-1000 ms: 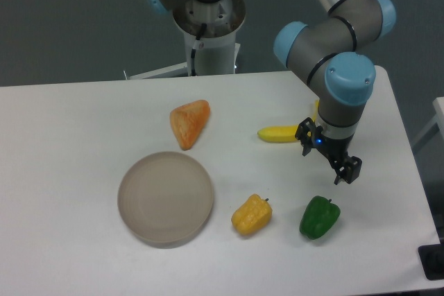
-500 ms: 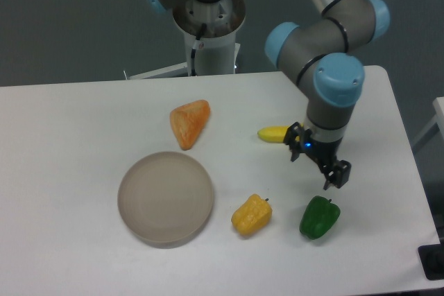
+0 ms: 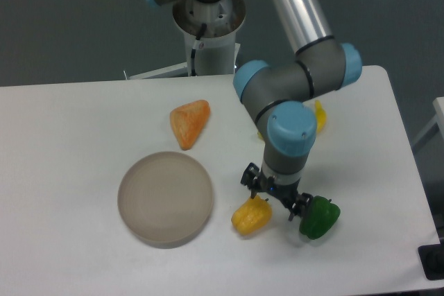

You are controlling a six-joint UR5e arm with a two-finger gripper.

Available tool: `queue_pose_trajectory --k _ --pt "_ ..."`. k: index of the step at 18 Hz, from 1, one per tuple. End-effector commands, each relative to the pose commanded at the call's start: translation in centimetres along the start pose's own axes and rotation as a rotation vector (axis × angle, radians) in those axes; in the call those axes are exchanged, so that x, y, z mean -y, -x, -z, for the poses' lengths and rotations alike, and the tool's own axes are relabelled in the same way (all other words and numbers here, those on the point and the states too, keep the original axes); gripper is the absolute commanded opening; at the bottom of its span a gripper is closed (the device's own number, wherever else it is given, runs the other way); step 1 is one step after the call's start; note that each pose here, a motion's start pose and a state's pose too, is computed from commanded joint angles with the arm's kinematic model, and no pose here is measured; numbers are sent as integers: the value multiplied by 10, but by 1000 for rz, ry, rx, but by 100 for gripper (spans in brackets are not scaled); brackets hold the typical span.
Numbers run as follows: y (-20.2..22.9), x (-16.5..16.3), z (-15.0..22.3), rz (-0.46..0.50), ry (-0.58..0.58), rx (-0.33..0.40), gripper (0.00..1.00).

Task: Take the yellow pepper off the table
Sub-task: 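Move the open gripper down over the yellow bell pepper and close it, then lift the grasped yellow pepper up off the table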

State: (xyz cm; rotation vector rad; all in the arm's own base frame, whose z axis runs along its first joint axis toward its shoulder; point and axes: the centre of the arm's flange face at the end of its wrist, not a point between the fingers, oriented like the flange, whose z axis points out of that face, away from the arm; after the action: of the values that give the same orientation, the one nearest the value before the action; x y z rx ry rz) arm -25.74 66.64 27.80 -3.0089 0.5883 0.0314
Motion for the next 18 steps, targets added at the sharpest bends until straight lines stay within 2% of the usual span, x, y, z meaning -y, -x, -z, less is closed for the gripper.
queue_pose_trajectory --k 4,10,14,15,17,18 --pt "-18 13 -6 -35 9 -10 100" --pt "-24 9 -14 -34 24 -28 100" --pt "-21 8 -25 -54 51 -14 99" --pt "-20 7 -29 -88 65 -12 71" --pt "-20 7 -29 -96 68 -12 41" --pt "-20 6 -28 -95 68 -12 33"
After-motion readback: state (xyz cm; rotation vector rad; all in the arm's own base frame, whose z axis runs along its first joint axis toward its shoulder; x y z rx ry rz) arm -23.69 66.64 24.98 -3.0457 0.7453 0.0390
